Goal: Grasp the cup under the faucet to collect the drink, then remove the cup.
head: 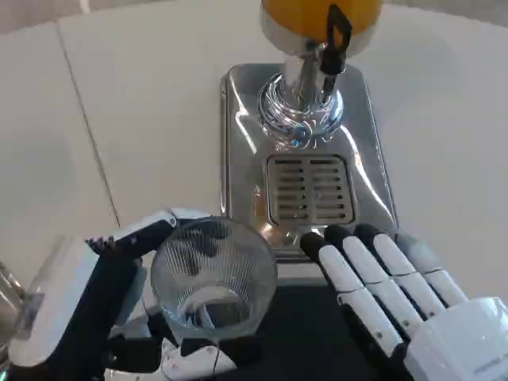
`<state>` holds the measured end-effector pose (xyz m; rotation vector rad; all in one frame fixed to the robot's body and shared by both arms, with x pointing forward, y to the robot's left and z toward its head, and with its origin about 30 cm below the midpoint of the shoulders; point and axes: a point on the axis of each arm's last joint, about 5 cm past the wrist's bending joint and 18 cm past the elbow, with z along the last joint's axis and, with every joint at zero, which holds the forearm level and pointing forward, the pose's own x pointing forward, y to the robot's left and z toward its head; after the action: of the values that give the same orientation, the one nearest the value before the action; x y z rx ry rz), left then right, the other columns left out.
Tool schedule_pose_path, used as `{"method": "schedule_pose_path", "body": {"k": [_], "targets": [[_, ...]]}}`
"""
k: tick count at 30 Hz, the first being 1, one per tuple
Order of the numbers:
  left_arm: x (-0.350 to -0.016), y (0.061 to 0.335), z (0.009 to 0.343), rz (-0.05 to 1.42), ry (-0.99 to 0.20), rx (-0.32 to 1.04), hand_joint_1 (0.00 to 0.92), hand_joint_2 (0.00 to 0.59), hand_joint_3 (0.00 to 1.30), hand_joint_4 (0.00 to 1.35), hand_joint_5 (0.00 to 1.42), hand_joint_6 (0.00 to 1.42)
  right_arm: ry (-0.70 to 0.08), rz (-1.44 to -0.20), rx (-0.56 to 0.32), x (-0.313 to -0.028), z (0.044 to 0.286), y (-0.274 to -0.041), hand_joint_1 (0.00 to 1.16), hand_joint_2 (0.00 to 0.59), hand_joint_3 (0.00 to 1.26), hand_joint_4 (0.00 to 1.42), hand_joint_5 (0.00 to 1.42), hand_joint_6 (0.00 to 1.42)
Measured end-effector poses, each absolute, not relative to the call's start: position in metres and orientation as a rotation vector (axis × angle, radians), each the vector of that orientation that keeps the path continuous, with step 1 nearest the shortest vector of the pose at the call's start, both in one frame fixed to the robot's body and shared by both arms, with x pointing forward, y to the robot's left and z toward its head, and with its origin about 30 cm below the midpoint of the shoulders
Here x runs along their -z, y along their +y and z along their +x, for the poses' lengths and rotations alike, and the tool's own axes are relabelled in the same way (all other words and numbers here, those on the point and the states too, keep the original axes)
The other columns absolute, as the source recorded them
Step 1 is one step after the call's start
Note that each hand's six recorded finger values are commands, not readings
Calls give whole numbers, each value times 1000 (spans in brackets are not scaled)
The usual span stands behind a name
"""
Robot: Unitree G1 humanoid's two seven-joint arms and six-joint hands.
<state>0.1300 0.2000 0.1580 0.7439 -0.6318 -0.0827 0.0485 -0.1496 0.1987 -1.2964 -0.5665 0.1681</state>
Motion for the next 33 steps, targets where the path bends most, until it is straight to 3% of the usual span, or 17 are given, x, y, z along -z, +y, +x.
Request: {"method": "schedule_pose_path", "body": {"k": [22,33], "targets": [[-157,197,134,742,-605,67,791,0,1154,1090,1311,1424,-524,-1299,-146,-198,50,-151,533,416,14,0,0,18],[-156,186,173,733,-581,1,791,0,1147,1077,1311,1424,-519,-1290,-138,-199,50,-150,534,421,14,0,0,18]]}}
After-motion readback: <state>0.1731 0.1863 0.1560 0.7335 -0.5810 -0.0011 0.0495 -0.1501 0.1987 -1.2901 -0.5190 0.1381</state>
